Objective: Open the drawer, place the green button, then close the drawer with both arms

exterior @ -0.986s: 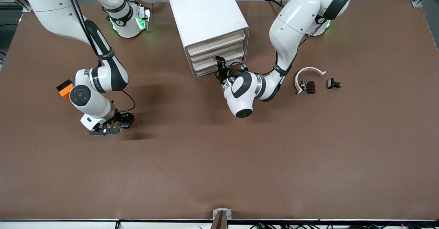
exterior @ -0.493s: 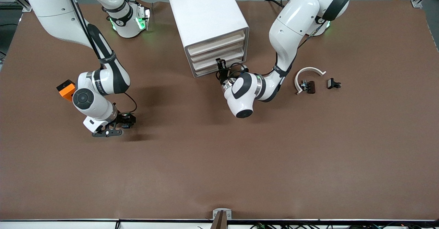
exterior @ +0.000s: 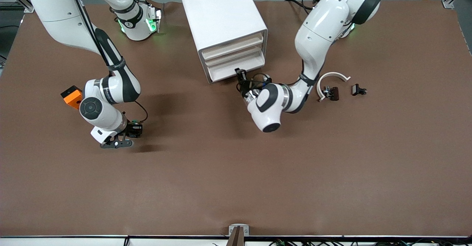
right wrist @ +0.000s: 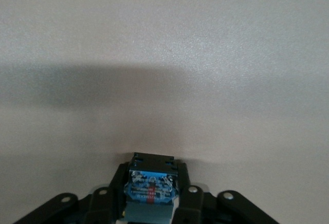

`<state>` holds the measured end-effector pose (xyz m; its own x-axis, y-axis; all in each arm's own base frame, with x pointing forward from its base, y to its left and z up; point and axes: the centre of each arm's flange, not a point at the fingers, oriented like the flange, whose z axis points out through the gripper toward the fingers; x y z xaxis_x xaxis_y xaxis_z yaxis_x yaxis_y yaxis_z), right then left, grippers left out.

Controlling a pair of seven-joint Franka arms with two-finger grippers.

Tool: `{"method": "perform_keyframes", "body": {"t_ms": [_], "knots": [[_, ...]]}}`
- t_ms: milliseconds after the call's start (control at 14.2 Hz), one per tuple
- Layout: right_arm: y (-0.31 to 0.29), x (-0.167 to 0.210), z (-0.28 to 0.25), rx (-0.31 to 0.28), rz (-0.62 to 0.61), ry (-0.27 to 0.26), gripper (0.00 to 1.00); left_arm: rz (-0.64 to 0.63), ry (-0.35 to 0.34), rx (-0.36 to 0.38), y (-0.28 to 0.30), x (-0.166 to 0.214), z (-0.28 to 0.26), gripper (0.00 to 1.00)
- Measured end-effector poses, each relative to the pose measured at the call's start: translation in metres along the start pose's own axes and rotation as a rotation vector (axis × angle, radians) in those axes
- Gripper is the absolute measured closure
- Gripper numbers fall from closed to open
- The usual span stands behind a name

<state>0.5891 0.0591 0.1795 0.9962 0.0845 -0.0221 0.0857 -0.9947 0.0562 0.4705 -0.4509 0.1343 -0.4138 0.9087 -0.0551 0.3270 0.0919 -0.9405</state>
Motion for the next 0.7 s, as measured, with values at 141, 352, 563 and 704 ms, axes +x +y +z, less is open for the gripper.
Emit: {"method": "perform_keyframes", "body": {"t_ms": [141, 352, 563, 704], "knots": [[0.000, 0.005, -0.005, -0.001, 0.001, 0.007, 0.59, 0.012, -0.065, -0.006, 0.009, 0.011, -0.033, 0.86], [-0.001, 0.020, -0.039, -0.011, 0.007, -0.038, 0.59, 0.045, -0.132, -0.024, 0.017, 0.021, -0.064, 0.86], [-0.024, 0.031, -0.118, -0.046, 0.065, -0.156, 0.59, 0.066, -0.160, -0.038, 0.019, 0.025, -0.080, 0.86], [-0.063, 0.031, -0.177, -0.085, 0.127, -0.216, 0.59, 0.074, -0.180, -0.054, 0.021, 0.027, -0.091, 0.86]]}}
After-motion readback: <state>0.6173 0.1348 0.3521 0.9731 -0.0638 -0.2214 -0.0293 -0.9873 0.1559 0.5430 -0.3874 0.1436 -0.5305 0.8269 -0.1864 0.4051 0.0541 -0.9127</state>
